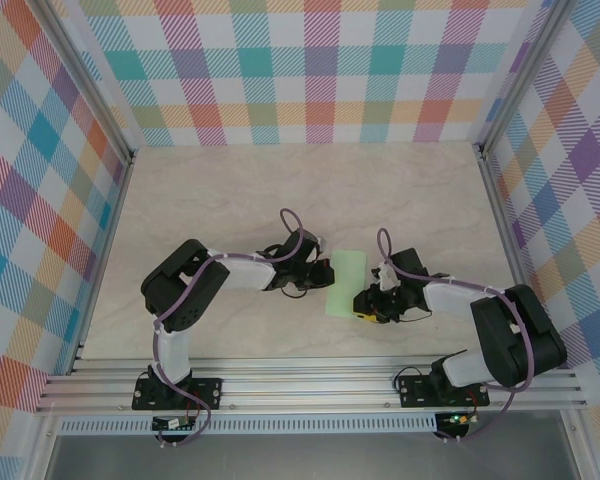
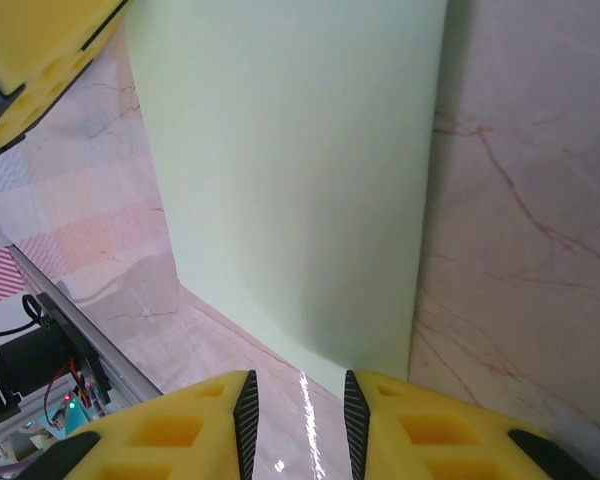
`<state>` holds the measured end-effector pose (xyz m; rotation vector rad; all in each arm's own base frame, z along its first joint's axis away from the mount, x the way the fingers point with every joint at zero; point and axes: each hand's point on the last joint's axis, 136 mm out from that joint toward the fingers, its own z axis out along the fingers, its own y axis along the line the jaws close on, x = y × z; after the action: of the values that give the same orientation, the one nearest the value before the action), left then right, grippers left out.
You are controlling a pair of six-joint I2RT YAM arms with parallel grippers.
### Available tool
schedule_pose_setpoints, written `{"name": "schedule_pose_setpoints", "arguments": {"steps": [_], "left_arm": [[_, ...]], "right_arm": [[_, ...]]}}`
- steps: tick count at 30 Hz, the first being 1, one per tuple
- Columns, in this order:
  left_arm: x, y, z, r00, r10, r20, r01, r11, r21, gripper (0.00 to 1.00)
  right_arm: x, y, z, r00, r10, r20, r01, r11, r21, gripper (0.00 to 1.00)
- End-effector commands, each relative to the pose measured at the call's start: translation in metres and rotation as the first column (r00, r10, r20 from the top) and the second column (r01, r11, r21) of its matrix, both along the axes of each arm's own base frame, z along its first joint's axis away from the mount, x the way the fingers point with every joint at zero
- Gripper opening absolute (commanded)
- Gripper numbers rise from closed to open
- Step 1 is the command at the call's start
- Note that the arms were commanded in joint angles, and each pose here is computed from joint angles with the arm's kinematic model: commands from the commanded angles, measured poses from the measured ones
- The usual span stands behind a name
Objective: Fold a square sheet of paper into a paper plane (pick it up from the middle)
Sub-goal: Fold the square sheet of paper in half at the center of the table, then pick up the paper from the center of the table.
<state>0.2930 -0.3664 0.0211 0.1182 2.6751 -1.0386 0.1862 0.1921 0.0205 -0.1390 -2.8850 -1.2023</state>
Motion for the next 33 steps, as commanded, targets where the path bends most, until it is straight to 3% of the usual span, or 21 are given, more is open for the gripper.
{"name": "schedule_pose_setpoints", "arguments": {"steps": [1,8,12,17,23,33], "left_arm": [[-0.034,0.03,-0.042,0.991,0.014,-0.133,0.006,0.988,0.153,0.0],[-0.028,0.023,-0.012,0.995,0.021,-0.093,-0.013,0.996,0.084,0.0],[-0.024,0.025,0.013,0.998,0.039,-0.043,-0.037,0.997,0.063,0.06],[-0.024,0.039,0.024,0.997,0.074,0.003,-0.074,0.994,0.082,0.11],[-0.028,0.057,0.029,0.992,0.123,0.033,-0.126,0.987,0.101,0.13],[-0.03,0.068,0.028,0.989,0.143,0.041,-0.147,0.982,0.12,0.13]], "right_arm": [[-0.002,-0.006,-0.002,1.0,-0.016,-0.008,0.016,0.999,-0.05,0.32],[0.028,-0.032,0.023,0.988,-0.092,0.124,0.119,0.965,-0.234,0.45],[0.047,-0.037,0.024,0.983,-0.106,0.149,0.145,0.946,-0.289,0.51],[0.062,-0.01,0.023,0.992,-0.061,0.111,0.081,0.98,-0.181,0.5],[0.065,-0.001,0.013,0.996,-0.026,0.086,0.039,0.987,-0.155,0.49],[0.062,0.016,0.016,0.998,0.003,0.067,0.0,0.999,-0.042,0.36]]}}
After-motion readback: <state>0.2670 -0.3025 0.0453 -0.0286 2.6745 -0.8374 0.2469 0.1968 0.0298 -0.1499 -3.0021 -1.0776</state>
